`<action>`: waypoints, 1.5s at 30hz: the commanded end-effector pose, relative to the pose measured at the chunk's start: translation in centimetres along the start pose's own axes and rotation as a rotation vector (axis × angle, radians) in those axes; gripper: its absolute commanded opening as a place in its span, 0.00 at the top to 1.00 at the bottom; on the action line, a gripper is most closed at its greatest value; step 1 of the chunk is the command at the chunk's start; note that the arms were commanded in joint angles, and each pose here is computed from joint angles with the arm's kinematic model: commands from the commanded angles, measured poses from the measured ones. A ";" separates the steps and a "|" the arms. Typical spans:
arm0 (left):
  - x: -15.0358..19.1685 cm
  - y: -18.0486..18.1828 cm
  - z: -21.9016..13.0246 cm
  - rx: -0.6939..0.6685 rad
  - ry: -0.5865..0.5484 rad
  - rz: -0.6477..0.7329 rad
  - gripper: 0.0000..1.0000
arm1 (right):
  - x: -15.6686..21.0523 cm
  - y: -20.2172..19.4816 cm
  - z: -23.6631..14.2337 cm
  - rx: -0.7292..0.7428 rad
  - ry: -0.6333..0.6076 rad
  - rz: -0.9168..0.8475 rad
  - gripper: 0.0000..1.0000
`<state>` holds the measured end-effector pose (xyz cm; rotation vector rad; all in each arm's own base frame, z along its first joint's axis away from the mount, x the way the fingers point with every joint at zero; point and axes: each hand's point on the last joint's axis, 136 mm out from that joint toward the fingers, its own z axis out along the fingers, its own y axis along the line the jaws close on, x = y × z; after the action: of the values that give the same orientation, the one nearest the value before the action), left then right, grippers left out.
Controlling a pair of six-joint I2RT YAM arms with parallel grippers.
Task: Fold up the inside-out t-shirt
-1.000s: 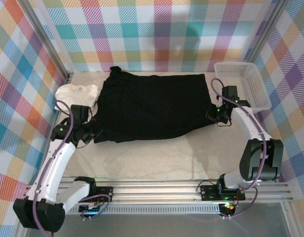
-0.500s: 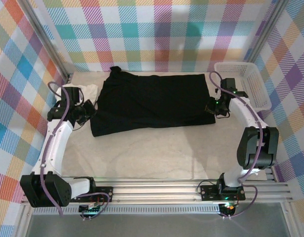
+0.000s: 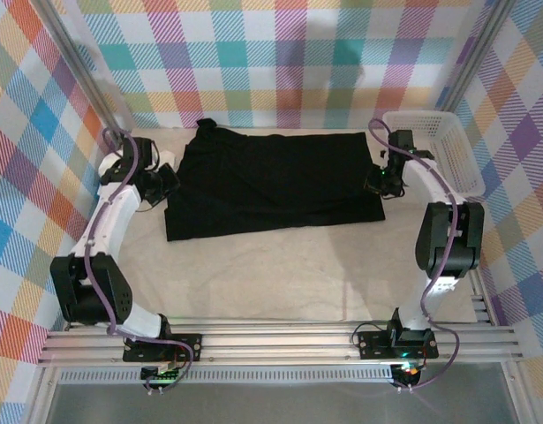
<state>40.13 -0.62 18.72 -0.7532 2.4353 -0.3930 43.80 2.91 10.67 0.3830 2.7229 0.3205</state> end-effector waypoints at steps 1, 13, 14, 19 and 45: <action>-2.8 -0.9 0.7 0.024 -0.055 -0.001 1.00 | -1.9 -0.3 0.7 0.027 -0.026 0.002 0.87; -8.0 -1.4 10.1 -0.043 -0.062 -0.053 0.69 | -7.4 1.5 3.7 -0.020 -0.086 -0.005 0.64; -7.9 -1.4 10.2 -0.044 -0.053 -0.055 0.66 | -7.1 1.8 3.3 -0.033 -0.083 -0.009 0.62; -5.2 -0.6 7.3 -0.003 -0.085 -0.082 0.52 | -1.8 3.3 1.5 -0.123 -0.041 -0.037 0.62; 14.8 6.7 9.2 -0.011 0.192 -0.049 0.46 | 13.2 -6.9 3.8 0.318 0.319 0.012 0.76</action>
<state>35.96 -4.60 3.35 -0.7756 2.5381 -0.4819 37.01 2.37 1.82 0.3797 2.9677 0.0556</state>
